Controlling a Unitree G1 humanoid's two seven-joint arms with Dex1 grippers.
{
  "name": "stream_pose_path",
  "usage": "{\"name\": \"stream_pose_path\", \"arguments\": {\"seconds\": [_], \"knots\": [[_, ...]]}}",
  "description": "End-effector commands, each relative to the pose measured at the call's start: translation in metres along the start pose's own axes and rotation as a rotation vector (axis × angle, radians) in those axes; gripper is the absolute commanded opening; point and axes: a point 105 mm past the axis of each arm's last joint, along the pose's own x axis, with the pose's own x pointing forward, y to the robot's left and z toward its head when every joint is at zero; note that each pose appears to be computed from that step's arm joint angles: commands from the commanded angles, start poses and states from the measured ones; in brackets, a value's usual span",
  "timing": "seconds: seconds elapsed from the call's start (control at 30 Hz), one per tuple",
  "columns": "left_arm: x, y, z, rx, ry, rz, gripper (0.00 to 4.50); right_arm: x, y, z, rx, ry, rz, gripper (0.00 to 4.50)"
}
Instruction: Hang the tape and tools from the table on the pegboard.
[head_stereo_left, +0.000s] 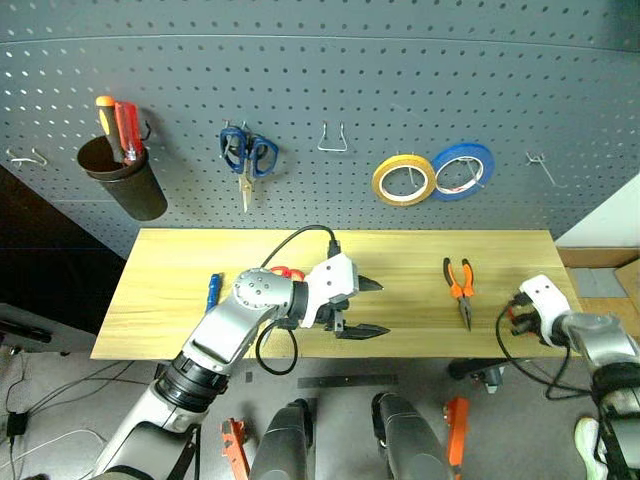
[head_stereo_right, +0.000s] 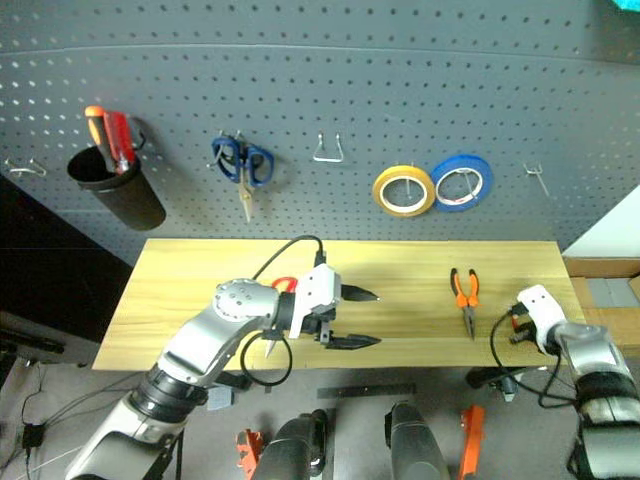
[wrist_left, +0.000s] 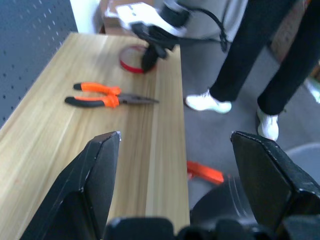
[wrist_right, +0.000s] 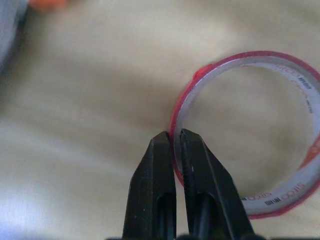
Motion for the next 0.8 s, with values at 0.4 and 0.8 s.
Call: {"name": "stream_pose_path", "arguments": {"seconds": [0.4,0.8], "knots": [[0.012,0.038,0.066,0.136,-0.228,0.123,3.79,-0.148,0.017,0.174,-0.4,-0.716,-0.598,0.04],[0.012,0.043,0.067,0.14,-0.227,0.147,3.79,-0.092,-0.031,0.202,0.037,-0.764,-0.421,0.04]]}}
